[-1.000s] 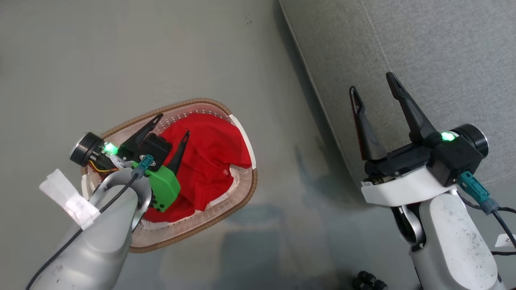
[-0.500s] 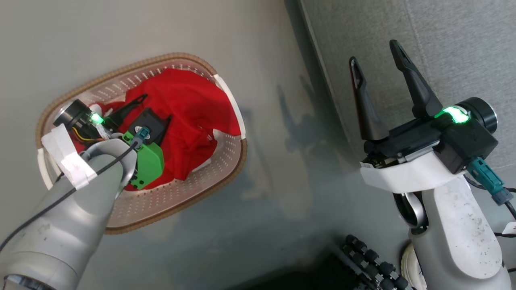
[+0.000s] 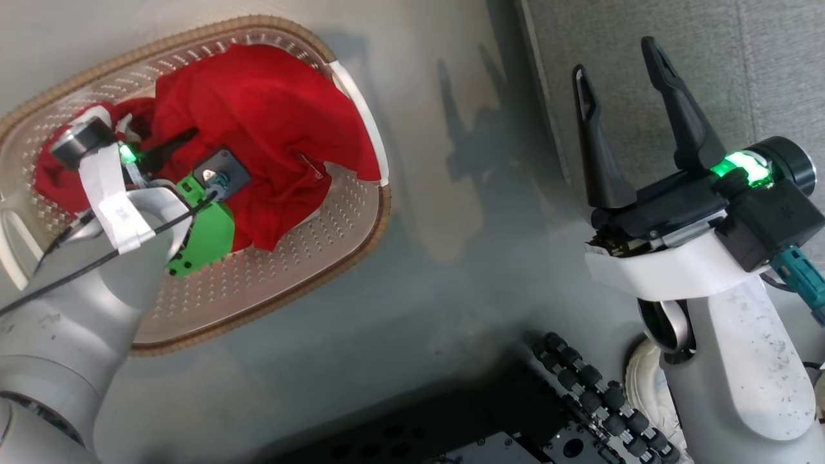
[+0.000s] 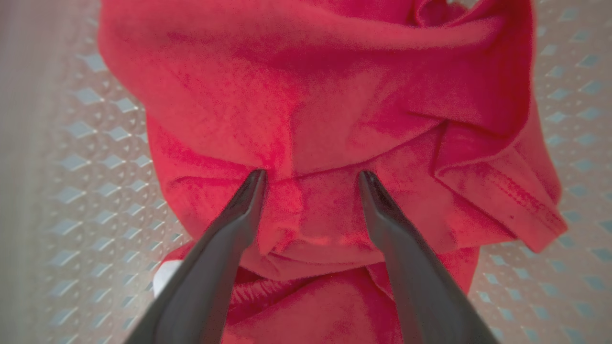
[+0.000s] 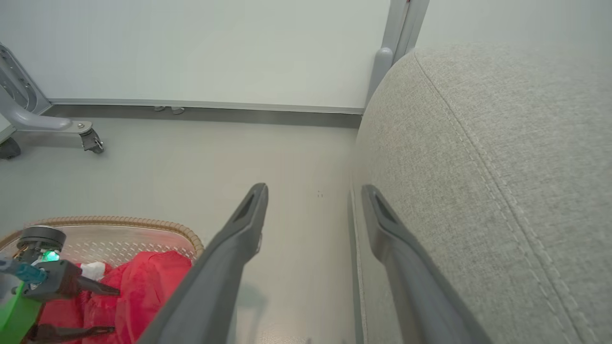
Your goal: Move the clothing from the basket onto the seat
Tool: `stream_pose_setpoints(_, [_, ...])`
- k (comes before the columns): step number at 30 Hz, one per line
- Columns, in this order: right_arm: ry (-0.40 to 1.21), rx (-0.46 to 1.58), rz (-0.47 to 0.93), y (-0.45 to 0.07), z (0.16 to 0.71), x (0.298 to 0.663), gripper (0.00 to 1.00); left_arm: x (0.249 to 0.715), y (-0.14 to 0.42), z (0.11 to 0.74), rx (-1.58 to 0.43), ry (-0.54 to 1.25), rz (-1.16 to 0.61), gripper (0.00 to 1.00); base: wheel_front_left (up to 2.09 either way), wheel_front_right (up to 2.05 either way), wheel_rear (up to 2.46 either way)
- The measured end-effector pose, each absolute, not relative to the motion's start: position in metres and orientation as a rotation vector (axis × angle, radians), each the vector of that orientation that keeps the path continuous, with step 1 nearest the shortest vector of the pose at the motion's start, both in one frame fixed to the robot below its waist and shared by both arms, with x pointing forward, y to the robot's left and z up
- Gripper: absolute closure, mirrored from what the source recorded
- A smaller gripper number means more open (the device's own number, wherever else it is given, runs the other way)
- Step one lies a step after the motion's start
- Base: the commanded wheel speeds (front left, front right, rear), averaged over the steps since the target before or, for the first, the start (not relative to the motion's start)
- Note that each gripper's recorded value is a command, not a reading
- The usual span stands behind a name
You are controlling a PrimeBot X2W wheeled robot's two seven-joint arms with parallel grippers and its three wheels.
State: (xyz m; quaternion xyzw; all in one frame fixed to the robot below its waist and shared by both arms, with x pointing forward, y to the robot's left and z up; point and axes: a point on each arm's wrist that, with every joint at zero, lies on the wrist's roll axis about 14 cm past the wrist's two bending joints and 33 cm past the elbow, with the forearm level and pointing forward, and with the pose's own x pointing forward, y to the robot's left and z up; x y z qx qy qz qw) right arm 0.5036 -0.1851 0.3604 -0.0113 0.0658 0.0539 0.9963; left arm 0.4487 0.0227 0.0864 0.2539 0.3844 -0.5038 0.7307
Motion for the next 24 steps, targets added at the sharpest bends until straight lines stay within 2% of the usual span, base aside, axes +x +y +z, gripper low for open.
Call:
stream_pose_setpoints(17, [0.165,-0.036,0.109,-0.186,0.333,0.504,0.0,0.419,0.036,0.029,0.729,0.997,-1.219,0.0,0.0,0.0,0.0])
stream_pose_setpoints(18, [0.163,-0.036,0.11,-0.186,0.334,0.504,0.0,0.418,0.036,0.028,0.733,1.008,-1.215,0.37,0.0,0.0,0.0])
stream_pose_setpoints(20, [0.158,-0.038,0.112,-0.185,0.336,0.504,0.0,0.418,0.036,0.028,0.732,1.015,-1.213,1.0,0.0,0.0,0.0])
stream_pose_setpoints(24, [0.154,-0.042,0.113,-0.186,0.337,0.505,0.0,0.418,0.034,0.029,0.742,1.014,-1.219,1.0,0.0,0.0,0.0])
